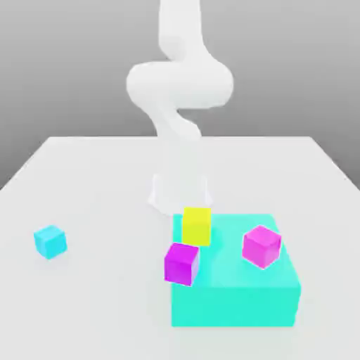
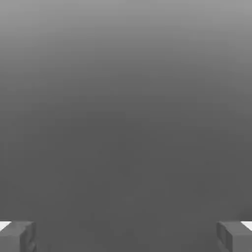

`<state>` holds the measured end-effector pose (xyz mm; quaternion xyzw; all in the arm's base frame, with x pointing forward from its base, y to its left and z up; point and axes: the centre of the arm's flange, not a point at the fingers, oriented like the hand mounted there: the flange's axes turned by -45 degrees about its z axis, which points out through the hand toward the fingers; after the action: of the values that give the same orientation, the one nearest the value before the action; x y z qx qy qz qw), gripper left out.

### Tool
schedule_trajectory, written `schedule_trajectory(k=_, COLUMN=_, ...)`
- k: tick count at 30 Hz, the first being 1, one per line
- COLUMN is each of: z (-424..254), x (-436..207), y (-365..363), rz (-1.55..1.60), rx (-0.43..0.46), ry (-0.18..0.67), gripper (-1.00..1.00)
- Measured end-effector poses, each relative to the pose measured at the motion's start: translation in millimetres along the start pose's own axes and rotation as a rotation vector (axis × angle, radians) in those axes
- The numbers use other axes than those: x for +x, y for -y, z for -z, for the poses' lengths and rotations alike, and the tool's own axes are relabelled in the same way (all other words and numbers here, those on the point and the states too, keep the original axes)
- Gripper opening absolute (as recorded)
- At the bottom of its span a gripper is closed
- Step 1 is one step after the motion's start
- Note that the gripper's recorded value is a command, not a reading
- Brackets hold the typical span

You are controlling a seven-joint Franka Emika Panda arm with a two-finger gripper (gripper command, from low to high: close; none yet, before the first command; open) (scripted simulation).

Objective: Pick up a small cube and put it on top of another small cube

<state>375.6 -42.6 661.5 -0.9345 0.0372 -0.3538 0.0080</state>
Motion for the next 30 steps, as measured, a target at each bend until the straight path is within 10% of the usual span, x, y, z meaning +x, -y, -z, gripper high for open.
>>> schedule_trajectory(k=10, z=-196, x=-144, y=-181, rz=-0.291, rx=-0.102, ry=0.334, gripper=0.00)
schedule_trajectory(k=19, z=-242, x=-389, y=-286, rz=-0.593, rx=-0.261, ry=0.647, gripper=0.00)
schedule_trajectory(k=30, z=-274, x=-441, y=-295, rz=-0.604, rx=-0.286, ry=0.677, gripper=0.00)
